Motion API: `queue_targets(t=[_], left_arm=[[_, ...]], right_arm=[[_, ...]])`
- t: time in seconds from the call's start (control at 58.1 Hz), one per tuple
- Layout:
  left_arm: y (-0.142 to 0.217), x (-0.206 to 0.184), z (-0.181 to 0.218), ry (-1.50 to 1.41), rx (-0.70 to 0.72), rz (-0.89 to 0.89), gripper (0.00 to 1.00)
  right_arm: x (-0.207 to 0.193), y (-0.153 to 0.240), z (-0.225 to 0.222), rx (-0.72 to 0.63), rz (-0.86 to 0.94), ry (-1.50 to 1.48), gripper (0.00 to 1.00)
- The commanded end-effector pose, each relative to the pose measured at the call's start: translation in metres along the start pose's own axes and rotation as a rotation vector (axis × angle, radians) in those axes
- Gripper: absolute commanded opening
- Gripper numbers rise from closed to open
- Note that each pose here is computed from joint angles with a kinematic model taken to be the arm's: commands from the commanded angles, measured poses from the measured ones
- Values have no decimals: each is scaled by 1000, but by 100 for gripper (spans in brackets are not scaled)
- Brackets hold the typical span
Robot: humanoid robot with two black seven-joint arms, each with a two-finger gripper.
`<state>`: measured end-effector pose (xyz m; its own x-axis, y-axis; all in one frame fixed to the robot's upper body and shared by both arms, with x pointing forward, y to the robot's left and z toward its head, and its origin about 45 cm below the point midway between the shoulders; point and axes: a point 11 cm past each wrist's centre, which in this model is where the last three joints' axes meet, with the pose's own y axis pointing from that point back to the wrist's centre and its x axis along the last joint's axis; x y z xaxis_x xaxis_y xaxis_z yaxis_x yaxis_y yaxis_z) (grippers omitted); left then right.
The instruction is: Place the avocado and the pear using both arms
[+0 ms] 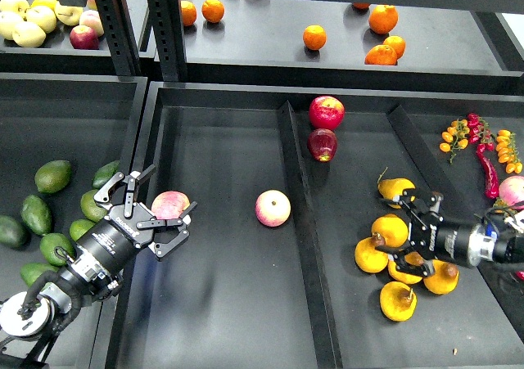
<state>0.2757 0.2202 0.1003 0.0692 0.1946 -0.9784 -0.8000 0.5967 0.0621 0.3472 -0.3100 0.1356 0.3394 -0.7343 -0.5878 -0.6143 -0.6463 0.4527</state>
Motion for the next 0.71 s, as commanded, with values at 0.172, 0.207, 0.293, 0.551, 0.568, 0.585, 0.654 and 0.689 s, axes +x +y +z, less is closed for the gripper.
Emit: queue_targets(t=[0.172, 0.207, 0.293, 0.551, 0.568, 0.585, 0.654, 0.689], left_arm=[[-20, -12, 18, -32, -4, -31, 99], [-22, -13, 18, -35, -4, -34, 99], [-25, -16, 20, -41, -2, -42, 99], [-29, -13, 22, -40, 4, -33, 99], [-29, -13, 22, -40, 2, -33, 99], [-29, -13, 22, -40, 2, -32, 99], [-27, -13, 24, -39, -6, -31, 99], [-27, -13, 25, -39, -10, -32, 99]], right_arm=[[-37, -45, -13, 231, -150, -214, 99], [-39, -48, -12, 238, -156, -230, 99], [-42, -55, -8, 260, -172, -273, 99], [-46, -69, 22, 337, -225, -515, 99], [-48, -70, 24, 340, -233, -529, 99], [-49, -71, 26, 340, -236, -537, 99], [-47, -69, 39, 337, -235, -563, 99], [-45, -67, 47, 333, -230, -575, 99]])
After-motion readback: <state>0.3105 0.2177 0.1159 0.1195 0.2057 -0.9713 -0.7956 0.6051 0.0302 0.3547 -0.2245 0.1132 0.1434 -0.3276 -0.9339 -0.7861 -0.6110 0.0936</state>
